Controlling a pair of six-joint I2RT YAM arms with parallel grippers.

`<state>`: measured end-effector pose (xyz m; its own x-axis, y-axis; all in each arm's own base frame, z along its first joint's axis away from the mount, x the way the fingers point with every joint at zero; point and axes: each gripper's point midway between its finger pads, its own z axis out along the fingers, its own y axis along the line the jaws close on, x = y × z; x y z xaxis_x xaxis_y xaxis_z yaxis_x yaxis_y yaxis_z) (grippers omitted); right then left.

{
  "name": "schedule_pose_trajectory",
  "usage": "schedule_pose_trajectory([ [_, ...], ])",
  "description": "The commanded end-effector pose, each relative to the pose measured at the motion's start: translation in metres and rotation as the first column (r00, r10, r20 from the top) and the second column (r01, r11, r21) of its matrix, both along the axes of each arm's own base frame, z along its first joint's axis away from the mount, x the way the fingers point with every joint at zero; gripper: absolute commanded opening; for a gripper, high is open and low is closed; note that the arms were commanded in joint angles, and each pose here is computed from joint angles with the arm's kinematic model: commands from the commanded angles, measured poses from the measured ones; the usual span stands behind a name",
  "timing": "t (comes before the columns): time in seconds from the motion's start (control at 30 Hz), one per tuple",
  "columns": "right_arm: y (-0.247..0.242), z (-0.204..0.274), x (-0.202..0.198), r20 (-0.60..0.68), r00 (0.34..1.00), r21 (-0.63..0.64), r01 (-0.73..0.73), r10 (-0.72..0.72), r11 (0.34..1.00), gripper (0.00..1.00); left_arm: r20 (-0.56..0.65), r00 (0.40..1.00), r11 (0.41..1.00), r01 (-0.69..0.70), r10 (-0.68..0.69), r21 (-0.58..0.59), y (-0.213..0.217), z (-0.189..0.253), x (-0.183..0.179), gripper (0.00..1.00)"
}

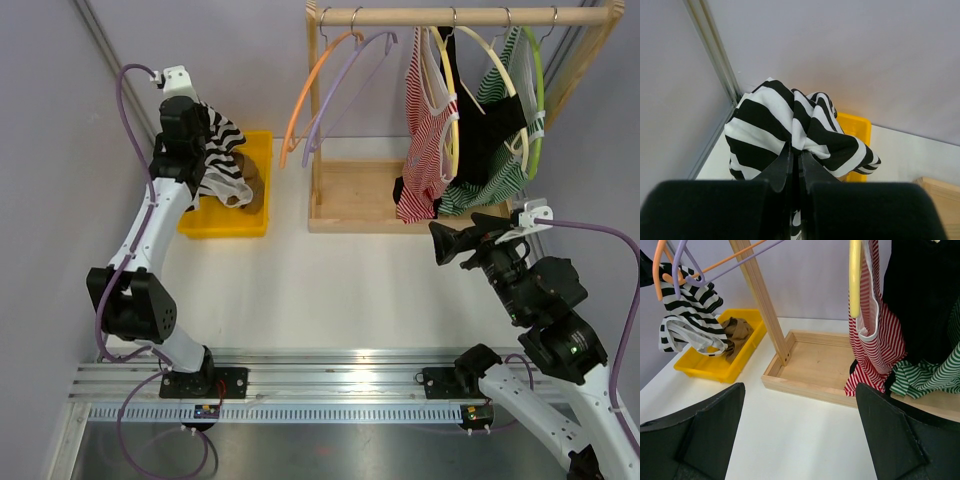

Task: Remove the tank top from the hanger
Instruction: Place the tank top into the basket

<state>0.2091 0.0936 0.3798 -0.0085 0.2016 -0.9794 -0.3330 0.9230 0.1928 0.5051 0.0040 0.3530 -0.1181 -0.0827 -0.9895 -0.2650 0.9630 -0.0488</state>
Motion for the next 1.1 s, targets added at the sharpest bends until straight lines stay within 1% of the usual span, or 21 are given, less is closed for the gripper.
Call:
schedule_pose_trajectory([
  [0.0, 0.003, 0.001, 0.003, 0.0, 1.0, 0.006, -0.003, 0.003, 1.0, 1.0, 0.125, 0.992, 1.0, 0.029, -0.03, 0.004, -0.001, 0.031, 0.011, 0.0],
  [0.1, 0.003, 0.001, 0.003, 0.001, 1.0, 0.007, -0.003, 0.003, 1.0, 1.0, 0.093, 0.994, 0.999, 0.052, -0.05, -0.013, -0.007, 0.003, 0.022, 0.0],
  [0.23, 0.003, 0.002, 0.001, 0.004, 1.0, 0.008, -0.009, 0.009, 1.0, 1.0, 0.013, 0.999, 0.999, 0.042, -0.042, -0.028, -0.008, -0.052, 0.035, 0.0],
  [0.27, 0.003, 0.002, 0.001, 0.002, 1.0, 0.009, -0.011, 0.011, 1.0, 0.99, 0.0, 0.999, 0.998, 0.049, -0.049, -0.029, -0.01, -0.06, 0.037, 0.0],
  [0.3, 0.003, 0.002, 0.001, 0.002, 1.0, 0.009, -0.011, 0.011, 1.0, 0.99, -0.037, 0.998, 0.999, 0.046, -0.047, -0.028, -0.01, -0.078, 0.044, 0.0],
  [0.5, 0.004, 0.001, 0.001, 0.001, 1.0, 0.009, -0.012, 0.012, 1.0, 1.0, -0.16, 0.987, 0.999, 0.023, -0.028, -0.035, -0.01, -0.13, 0.062, 0.0],
  [0.53, 0.003, 0.002, 0.001, 0.004, 1.0, 0.009, -0.009, 0.009, 1.0, 0.99, -0.195, 0.981, 1.0, 0.006, -0.012, -0.031, -0.008, -0.14, 0.061, 0.0],
  [0.6, 0.003, 0.002, 0.001, 0.004, 1.0, 0.012, -0.008, 0.008, 1.0, 0.99, -0.219, 0.976, 0.999, -0.015, 0.008, -0.028, -0.005, -0.143, 0.065, 0.0],
  [0.63, 0.002, 0.002, 0.001, 0.006, 1.0, 0.011, -0.008, 0.008, 1.0, 1.0, -0.278, 0.96, 0.999, -0.042, 0.034, -0.022, -0.001, -0.163, 0.062, 0.0],
  [0.67, 0.002, 0.002, 0.001, 0.006, 1.0, 0.011, -0.008, 0.008, 1.0, 0.99, -0.286, 0.957, 0.998, -0.058, 0.049, -0.021, 0.0, -0.164, 0.063, 0.0],
  [0.73, 0.003, 0.001, 0.001, 0.004, 1.0, 0.009, -0.009, 0.009, 1.0, 1.0, -0.331, 0.94, 0.995, -0.098, 0.087, -0.016, 0.006, -0.182, 0.059, 0.0],
  [0.9, 0.003, 0.002, 0.0, 0.004, 1.0, 0.012, -0.011, 0.011, 1.0, 1.0, -0.383, 0.918, 0.992, -0.122, 0.104, -0.024, 0.006, -0.205, 0.054, 0.0],
  [0.97, 0.003, 0.002, 0.0, 0.004, 1.0, 0.012, -0.009, 0.009, 1.0, 0.99, -0.422, 0.899, 0.991, -0.135, 0.116, -0.016, 0.008, -0.217, 0.05, 0.0],
  [1.0, 0.002, 0.002, 0.0, 0.007, 1.0, 0.014, -0.006, 0.006, 1.0, 1.0, -0.431, 0.895, 0.99, -0.137, 0.116, -0.018, 0.008, -0.218, 0.049, 0.02],
  [1.07, 0.001, 0.002, 0.0, 0.007, 1.0, 0.014, -0.005, 0.005, 1.0, 0.99, -0.427, 0.897, 0.99, -0.138, 0.111, -0.032, 0.007, -0.215, 0.048, 0.27],
])
